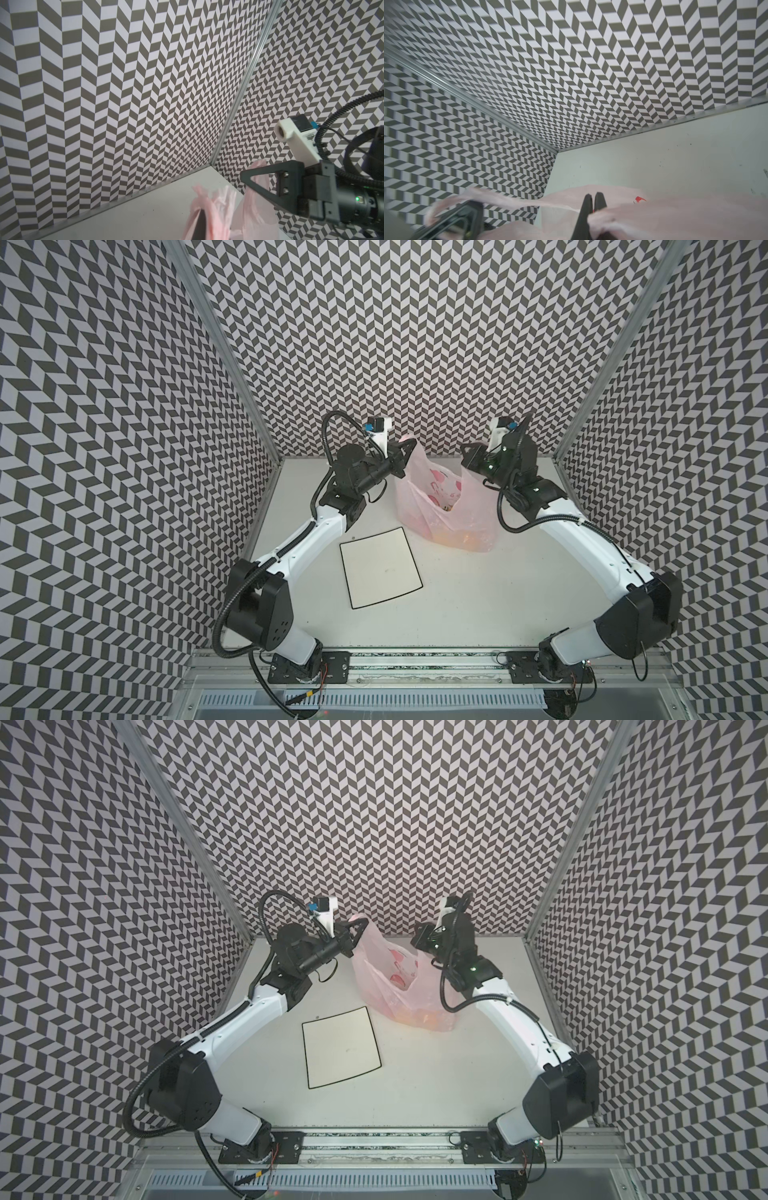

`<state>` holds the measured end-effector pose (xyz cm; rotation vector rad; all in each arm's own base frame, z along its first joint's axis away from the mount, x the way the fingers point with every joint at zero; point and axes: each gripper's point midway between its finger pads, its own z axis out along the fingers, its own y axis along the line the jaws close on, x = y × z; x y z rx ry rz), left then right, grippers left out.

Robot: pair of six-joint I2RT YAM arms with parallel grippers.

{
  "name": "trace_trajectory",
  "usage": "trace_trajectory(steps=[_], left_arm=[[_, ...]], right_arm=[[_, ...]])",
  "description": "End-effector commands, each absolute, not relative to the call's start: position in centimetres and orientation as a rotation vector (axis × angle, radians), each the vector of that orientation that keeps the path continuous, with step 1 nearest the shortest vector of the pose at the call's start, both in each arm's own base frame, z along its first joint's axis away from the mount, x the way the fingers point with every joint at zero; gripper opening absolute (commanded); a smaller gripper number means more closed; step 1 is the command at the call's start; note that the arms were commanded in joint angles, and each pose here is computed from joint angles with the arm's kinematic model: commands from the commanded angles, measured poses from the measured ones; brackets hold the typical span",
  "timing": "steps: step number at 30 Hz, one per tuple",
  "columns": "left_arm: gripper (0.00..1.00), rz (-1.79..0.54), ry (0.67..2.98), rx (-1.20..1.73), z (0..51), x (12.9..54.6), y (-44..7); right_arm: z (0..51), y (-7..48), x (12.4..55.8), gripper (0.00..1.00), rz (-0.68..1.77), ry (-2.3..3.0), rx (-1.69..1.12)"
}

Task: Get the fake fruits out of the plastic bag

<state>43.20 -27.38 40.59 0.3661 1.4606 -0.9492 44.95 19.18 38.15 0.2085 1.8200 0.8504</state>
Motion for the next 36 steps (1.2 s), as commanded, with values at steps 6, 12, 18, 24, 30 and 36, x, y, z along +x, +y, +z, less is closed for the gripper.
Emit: trace_trajectory(steps=[6, 12, 18, 24, 30, 36], left_arm=[[0.0, -0.948, 1.276, 0.307, 48.1, 48.1, -26.6], [0.0, -1.047, 1.323, 0.343, 45.6, 47.5, -28.3], [0.05, -1.108, 1.387, 0.391, 40.3, 40.0, -28.9], [0.09, -1.107, 1.49, 0.335, 34.5, 33.6, -28.0], [0.0, -1.152, 1.555, 0.253, 30.8, 30.7, -28.1], [0.0, -1.15, 1.552, 0.215, 30.5, 30.3, -28.1]], right_arm=[[49.2, 14.7, 43.8, 0.0, 0.918, 1.512, -0.002], [44.9, 13.7, 41.2, 0.0, 0.928, 1.575, -0.037], [36.5, 14.1, 35.2, 0.0, 0.988, 1.765, -0.051], [28.1, 12.0, 30.5, 0.0, 0.932, 1.936, 0.126], [21.8, 9.7, 28.2, 0.11, 0.864, 2.059, 0.37], [22.4, 6.8, 27.2, 0.66, 0.698, 2.054, 0.492]])
